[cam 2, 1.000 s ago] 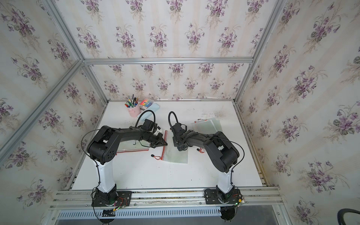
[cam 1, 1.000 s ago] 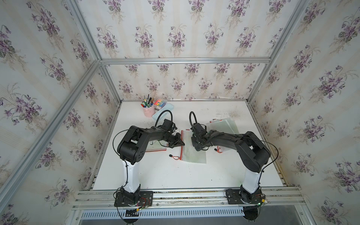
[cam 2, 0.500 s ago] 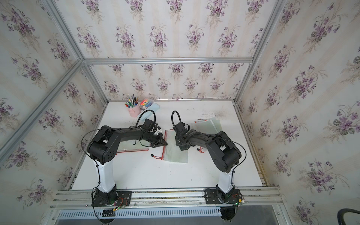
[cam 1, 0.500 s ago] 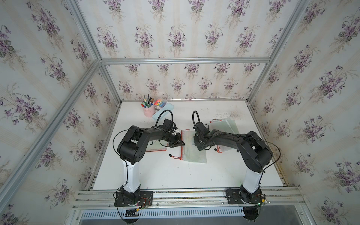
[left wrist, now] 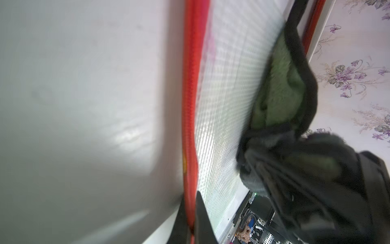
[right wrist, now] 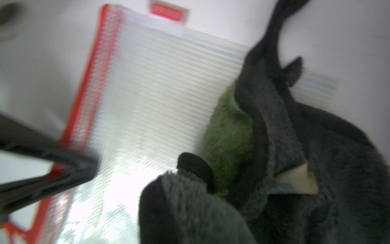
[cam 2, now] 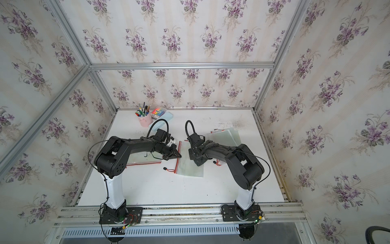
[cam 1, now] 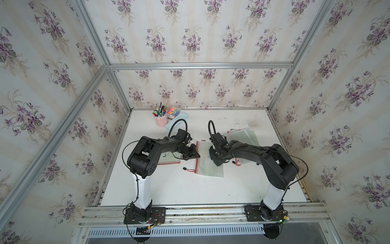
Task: Wipe the document bag
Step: Wipe the dirt from the document bag.
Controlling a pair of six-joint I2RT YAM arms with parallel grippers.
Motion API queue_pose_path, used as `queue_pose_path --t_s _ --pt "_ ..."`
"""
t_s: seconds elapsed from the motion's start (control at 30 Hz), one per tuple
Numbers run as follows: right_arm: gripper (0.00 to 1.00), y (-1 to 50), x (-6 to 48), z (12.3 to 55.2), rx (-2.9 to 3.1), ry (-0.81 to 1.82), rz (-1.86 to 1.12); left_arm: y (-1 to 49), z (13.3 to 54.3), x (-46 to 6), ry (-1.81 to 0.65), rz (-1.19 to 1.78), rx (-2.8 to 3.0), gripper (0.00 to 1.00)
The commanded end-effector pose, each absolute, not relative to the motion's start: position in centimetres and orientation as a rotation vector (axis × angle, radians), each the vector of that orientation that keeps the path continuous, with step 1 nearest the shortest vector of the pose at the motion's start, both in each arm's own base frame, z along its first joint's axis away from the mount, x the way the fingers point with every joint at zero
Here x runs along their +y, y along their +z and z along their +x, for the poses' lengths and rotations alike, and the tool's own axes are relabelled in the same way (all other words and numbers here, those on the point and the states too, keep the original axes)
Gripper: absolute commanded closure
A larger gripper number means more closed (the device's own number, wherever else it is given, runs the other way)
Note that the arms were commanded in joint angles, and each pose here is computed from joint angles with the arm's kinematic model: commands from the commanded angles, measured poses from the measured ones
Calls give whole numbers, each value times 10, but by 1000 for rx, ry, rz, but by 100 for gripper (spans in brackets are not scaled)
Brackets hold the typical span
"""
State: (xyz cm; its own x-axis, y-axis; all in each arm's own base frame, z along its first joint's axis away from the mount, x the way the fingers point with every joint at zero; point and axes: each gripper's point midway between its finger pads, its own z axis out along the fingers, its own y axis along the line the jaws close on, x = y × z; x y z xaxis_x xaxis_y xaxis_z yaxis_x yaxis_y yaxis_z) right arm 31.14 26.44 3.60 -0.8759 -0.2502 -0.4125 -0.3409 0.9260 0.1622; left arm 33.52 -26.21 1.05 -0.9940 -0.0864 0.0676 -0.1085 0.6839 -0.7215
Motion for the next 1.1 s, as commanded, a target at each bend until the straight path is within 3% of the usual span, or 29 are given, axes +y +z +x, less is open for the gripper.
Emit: queue_pose_path --t_s 0.0,0.1,0.3,0.33,0.43,0.57,0.77,0.83,0.93,1.0,1.07 --pt "54 62 269 310 2637 361 -506 -10 330 -243 1032 234 -2923 100" --pt "40 84 261 317 2580 364 -493 -11 329 -244 1033 234 -2917 100" --pt "33 63 227 319 2669 205 -339 -12 329 -246 1036 227 -2914 100" --pt "28 58 226 317 2681 204 -322 -13 329 -246 1035 229 -2913 100" --pt "1 42 222 311 2709 208 -277 -13 328 -246 1034 223 -2914 100" --pt "0 8 209 302 2773 124 -244 -14 326 -246 1027 221 -2911 100" --pt "11 -10 219 290 2816 159 -286 -13 325 -245 1013 212 -2915 100" --pt "22 -16 217 290 2825 109 -305 -14 324 -244 1011 212 -2916 100" --pt "49 -17 207 296 2815 -15 -314 -15 323 -244 1007 212 -2912 100" --pt "78 -11 197 301 2793 -116 -319 -15 322 -243 1000 209 -2915 100" --pt "86 -4 190 306 2770 -186 -336 -15 322 -242 994 206 -2918 100"
